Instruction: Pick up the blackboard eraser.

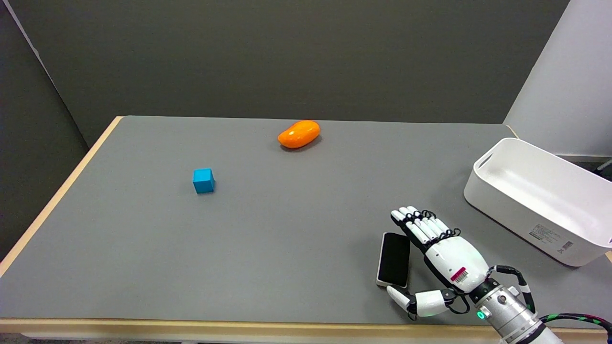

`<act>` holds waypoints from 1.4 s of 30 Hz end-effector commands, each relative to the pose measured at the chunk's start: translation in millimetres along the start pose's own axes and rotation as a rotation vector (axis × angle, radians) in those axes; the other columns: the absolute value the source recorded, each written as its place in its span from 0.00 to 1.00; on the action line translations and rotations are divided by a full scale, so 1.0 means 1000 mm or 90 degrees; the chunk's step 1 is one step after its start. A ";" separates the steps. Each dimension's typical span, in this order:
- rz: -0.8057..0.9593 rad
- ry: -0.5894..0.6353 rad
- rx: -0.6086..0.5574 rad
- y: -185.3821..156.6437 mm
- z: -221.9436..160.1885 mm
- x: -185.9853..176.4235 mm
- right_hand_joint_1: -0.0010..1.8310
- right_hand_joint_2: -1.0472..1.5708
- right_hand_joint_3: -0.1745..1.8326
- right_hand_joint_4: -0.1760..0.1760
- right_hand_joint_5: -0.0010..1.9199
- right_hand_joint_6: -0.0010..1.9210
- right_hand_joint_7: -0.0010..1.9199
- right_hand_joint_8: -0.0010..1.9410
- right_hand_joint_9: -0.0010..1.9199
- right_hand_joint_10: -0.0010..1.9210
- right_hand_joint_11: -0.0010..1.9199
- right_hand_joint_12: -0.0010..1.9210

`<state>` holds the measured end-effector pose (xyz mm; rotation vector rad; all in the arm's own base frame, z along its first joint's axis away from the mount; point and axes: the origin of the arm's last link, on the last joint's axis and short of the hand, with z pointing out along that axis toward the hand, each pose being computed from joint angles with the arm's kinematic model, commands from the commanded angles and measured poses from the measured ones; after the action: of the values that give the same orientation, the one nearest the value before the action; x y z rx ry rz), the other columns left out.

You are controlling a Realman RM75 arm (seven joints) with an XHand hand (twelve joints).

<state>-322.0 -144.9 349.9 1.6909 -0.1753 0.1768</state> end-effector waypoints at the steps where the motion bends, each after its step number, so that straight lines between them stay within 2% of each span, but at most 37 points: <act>1: -0.001 -0.037 -0.003 0.006 -0.006 0.004 0.23 0.59 0.52 0.43 0.00 0.06 0.00 0.08 0.00 0.06 0.00 0.44; 7: -0.007 -0.023 0.004 0.008 -0.013 0.015 0.23 0.59 0.53 0.43 0.01 0.06 0.00 0.10 0.00 0.09 0.00 0.44; 13: -0.002 -0.026 0.018 0.000 -0.012 0.016 0.23 0.59 0.53 0.40 0.02 0.06 0.04 0.20 0.00 0.19 0.00 0.47; 18: -0.012 -0.050 0.031 -0.006 -0.004 0.013 0.23 0.59 0.52 0.41 0.01 0.07 0.06 0.22 0.00 0.24 0.00 0.49; 33: -0.022 -0.108 -0.011 0.015 0.014 0.001 0.22 0.59 0.53 0.40 0.02 0.06 0.05 0.22 0.00 0.25 0.00 0.50; 42: -0.022 -0.109 -0.014 0.017 0.019 0.002 0.22 0.58 0.52 0.40 0.02 0.06 0.04 0.20 0.00 0.22 0.00 0.49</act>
<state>-319.6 -153.4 358.9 1.7040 -0.2538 0.0433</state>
